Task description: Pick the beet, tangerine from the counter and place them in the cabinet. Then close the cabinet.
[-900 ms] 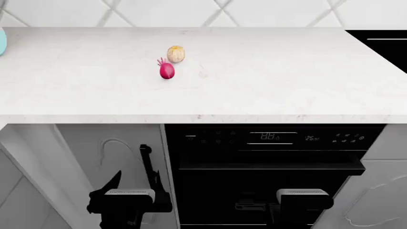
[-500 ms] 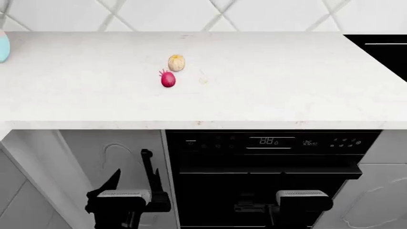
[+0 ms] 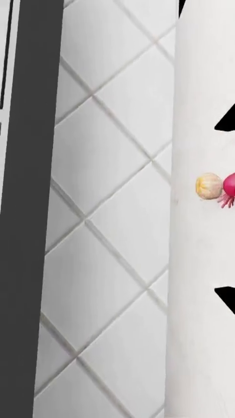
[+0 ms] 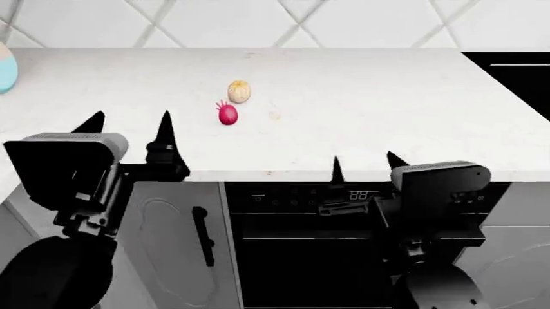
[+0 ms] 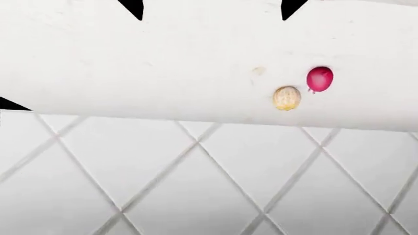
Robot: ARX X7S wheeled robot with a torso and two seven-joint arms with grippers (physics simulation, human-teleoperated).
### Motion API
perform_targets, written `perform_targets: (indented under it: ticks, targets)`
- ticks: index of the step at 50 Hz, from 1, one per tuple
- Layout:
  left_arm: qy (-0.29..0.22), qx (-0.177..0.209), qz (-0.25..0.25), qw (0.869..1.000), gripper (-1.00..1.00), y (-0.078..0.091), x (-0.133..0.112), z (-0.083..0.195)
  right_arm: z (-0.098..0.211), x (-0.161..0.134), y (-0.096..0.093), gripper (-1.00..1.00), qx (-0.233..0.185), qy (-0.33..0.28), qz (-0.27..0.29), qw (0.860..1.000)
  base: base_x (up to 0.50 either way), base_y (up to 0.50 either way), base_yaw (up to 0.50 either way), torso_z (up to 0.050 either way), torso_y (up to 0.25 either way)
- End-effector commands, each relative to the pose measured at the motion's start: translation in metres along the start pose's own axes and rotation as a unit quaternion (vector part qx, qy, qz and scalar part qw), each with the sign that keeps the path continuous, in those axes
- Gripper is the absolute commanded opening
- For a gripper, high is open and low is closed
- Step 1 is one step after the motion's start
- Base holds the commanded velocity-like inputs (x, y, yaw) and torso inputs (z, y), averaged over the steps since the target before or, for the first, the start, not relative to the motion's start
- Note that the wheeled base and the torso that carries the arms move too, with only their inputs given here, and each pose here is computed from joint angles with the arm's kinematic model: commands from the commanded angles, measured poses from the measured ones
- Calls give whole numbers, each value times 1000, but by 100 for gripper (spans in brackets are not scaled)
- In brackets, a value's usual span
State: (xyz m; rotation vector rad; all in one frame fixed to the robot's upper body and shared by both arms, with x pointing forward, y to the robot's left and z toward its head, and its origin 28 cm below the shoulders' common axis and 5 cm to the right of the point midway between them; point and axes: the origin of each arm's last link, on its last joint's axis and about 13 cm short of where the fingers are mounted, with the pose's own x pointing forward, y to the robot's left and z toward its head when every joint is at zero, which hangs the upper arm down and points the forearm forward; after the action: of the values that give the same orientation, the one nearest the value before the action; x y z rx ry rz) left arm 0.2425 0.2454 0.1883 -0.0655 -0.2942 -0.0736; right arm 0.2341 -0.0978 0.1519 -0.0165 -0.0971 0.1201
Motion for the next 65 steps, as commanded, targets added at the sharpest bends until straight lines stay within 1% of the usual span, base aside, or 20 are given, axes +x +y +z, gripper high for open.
perform_targets:
  ticks: [1, 4, 6, 10, 13, 18, 21, 26, 40, 44, 46, 49, 57, 65]
  targets:
    - [-3, 26, -39, 999, 100, 2, 42, 80, 88, 20, -14, 100, -27, -16, 37, 999, 0, 0, 0, 40, 12]
    - [10, 37, -31, 999, 100, 3, 54, 98, 108, 25, -18, 100, -33, -20, 41, 998, 0, 0, 0, 14, 5]
    - [12, 44, -32, 998, 100, 2, 58, 111, 120, 26, -21, 100, -35, -25, 41, 998, 35, 0, 0, 0, 0]
    - [6, 53, -38, 998, 100, -2, 58, 132, 134, 22, -24, 100, -38, -31, 36, 998, 295, 0, 0, 0, 0]
    - [0, 53, -36, 998, 100, -3, 56, 141, 140, 20, -24, 100, -49, -30, 39, 998, 500, 36, 0, 0, 0]
    - [-1, 54, -40, 998, 100, -5, 55, 144, 143, 18, -24, 100, -56, -31, 41, 997, 500, 128, 0, 0, 0]
    - [1, 55, -41, 998, 100, -5, 54, 143, 142, 17, -24, 100, -51, -29, 39, 997, 495, 333, 0, 0, 0]
    - [6, 56, -47, 997, 100, -7, 54, 139, 139, 17, -26, 100, -45, -25, 35, 998, 457, 393, 0, 0, 0]
    - [11, 62, -55, 997, 100, -9, 54, 139, 139, 17, -29, 100, -45, -22, 30, 998, 395, 438, 0, 0, 0]
    - [10, 77, -67, 995, 100, -12, 65, 150, 150, 20, -30, 100, -48, -23, 34, 998, 388, 441, 0, 0, 0]
    - [7, 94, -76, 993, 100, -15, 74, 156, 155, 23, -32, 100, -46, -23, 35, 998, 395, 426, 0, 0, 0]
    - [-3, 101, -77, 992, 100, -18, 83, 165, 157, 24, -32, 100, -42, -23, 35, 998, 419, 398, 0, 0, 5]
    - [-1, 105, -84, 991, 100, -20, 84, 168, 158, 23, -33, 100, -43, -23, 34, 998, 445, 230, 0, 0, 0]
    - [1, 103, -86, 991, 100, -20, 83, 166, 156, 23, -33, 100, -31, -17, 29, 999, 453, -135, 0, 0, 1]
